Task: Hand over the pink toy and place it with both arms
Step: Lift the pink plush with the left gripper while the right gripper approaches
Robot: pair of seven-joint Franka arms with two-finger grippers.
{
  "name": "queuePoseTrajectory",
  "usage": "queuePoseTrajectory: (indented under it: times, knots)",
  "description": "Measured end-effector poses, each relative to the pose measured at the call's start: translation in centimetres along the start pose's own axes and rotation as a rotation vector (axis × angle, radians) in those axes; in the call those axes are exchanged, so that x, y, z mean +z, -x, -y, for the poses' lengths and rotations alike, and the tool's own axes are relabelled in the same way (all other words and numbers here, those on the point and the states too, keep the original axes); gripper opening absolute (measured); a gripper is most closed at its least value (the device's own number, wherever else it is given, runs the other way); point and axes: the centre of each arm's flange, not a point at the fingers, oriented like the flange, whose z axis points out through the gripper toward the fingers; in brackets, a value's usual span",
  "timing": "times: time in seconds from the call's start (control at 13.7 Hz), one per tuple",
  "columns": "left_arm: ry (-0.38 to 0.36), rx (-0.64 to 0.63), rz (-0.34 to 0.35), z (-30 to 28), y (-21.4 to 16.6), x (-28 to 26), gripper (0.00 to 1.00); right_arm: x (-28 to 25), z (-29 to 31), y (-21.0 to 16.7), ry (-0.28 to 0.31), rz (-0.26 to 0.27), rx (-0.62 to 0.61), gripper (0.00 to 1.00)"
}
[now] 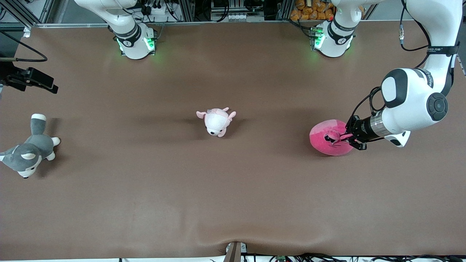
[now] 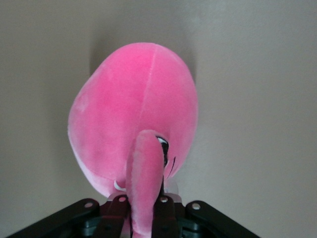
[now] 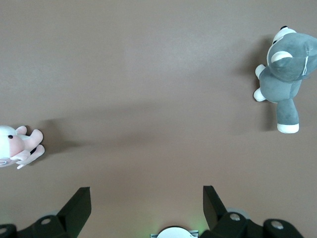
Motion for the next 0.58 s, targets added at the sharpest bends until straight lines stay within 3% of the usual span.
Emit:
queuePoseTrajectory:
  times: [0.29,0.58]
  knots:
    - [-0.072,0.011,0.038,1.1,5.2,-4.8,0.11,0.0,0.6,0.1,0.000,0.000,-0.011,1.00]
    - [-0.057,-0.016,0.138,1.9,11.5,-11.8,0.11,0.5,2.0,-0.3,0.001,-0.003,-0.035,1.00]
